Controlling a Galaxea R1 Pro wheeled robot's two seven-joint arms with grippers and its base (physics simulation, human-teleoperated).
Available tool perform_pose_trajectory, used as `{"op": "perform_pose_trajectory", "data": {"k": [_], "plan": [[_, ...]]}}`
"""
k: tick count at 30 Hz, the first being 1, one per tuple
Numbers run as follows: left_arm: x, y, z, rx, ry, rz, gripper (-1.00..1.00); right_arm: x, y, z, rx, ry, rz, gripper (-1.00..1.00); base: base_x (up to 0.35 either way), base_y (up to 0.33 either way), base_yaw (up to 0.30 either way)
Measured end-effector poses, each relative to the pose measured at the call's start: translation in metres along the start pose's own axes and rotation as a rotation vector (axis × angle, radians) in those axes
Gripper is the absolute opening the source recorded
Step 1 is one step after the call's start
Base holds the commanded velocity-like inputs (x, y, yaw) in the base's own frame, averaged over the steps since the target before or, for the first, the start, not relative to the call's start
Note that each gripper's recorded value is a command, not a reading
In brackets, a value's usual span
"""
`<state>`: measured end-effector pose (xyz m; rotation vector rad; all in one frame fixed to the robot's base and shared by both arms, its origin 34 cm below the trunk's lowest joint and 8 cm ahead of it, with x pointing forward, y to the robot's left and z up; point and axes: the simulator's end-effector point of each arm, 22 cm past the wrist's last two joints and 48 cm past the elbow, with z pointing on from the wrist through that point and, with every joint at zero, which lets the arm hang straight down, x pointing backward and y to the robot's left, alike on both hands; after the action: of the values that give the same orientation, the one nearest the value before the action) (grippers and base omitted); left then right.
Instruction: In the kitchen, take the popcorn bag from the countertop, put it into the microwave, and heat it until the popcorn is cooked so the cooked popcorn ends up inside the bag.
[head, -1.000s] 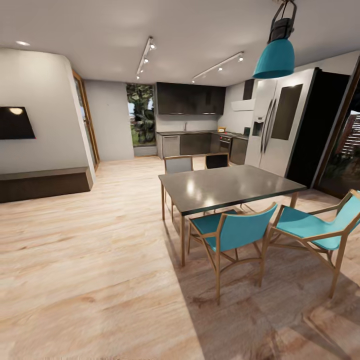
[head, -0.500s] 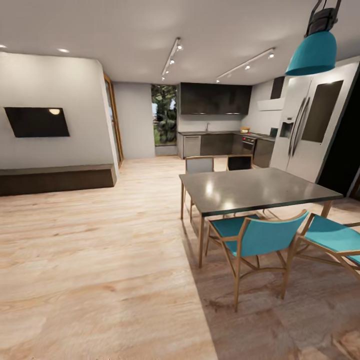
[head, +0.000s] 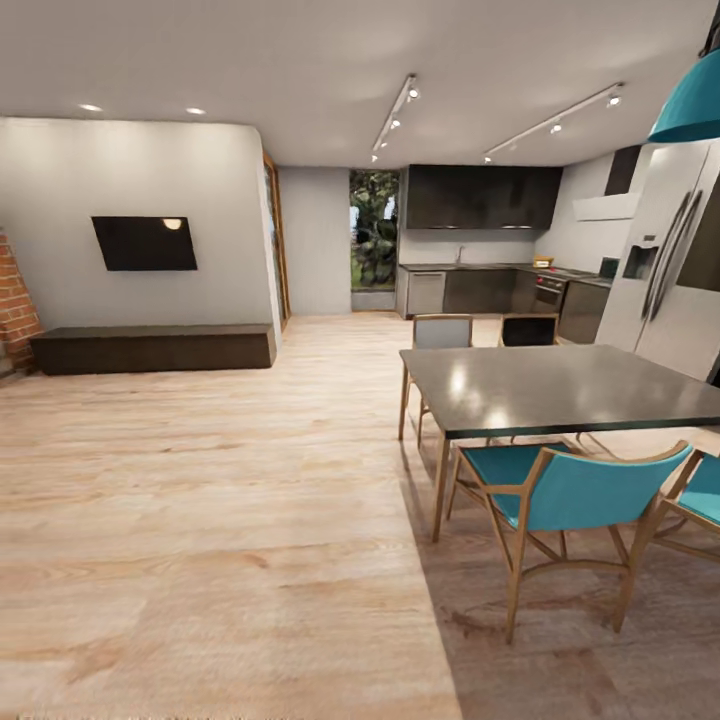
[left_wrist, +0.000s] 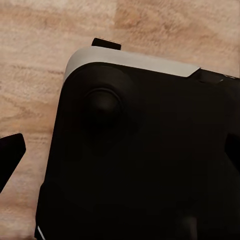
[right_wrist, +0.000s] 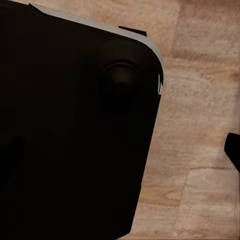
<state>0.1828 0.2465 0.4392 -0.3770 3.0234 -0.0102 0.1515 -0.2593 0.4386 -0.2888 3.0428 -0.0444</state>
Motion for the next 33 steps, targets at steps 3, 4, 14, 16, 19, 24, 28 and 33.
{"op": "perform_pose_trajectory", "data": {"k": [3, 4, 14, 16, 19, 24, 28, 33], "plan": [[0.0000, 0.0001, 0.0000, 0.000, 0.000, -0.001, 1.00, 0.0002, 0.0002, 0.0000, 0.000, 0.000, -0.001, 1.00, 0.000, 0.000, 0.282], [0.0000, 0.0000, 0.0000, 0.000, 0.000, -0.001, 1.00, 0.0005, 0.0003, 0.0000, -0.001, 0.001, 0.001, 1.00, 0.006, 0.000, 0.222], [0.0043, 0.0001, -0.0002, 0.005, 0.016, 0.002, 1.00, 0.0009, -0.0001, -0.0002, 0.001, 0.002, 0.011, 1.00, 0.274, 0.000, 0.025], [0.0047, 0.0005, -0.0002, 0.005, 0.017, 0.002, 1.00, 0.0009, -0.0001, -0.0002, 0.001, 0.002, 0.011, 1.00, 0.323, 0.000, 0.000], [0.0052, 0.0003, -0.0002, 0.005, 0.019, 0.002, 1.00, 0.0010, -0.0001, -0.0002, 0.001, 0.002, 0.012, 1.00, 0.323, 0.000, 0.000], [0.0055, -0.0004, -0.0002, 0.006, 0.020, 0.002, 1.00, 0.0010, -0.0001, -0.0002, 0.001, 0.002, 0.012, 1.00, 0.323, 0.000, 0.000], [0.0054, 0.0000, -0.0002, 0.005, 0.019, 0.002, 1.00, 0.0013, -0.0001, -0.0002, 0.001, 0.004, 0.012, 1.00, 0.323, 0.000, 0.000], [0.0052, 0.0007, -0.0002, 0.004, 0.019, 0.002, 1.00, 0.0011, 0.0012, -0.0002, -0.002, 0.004, 0.002, 1.00, 0.323, 0.000, 0.004]]}}
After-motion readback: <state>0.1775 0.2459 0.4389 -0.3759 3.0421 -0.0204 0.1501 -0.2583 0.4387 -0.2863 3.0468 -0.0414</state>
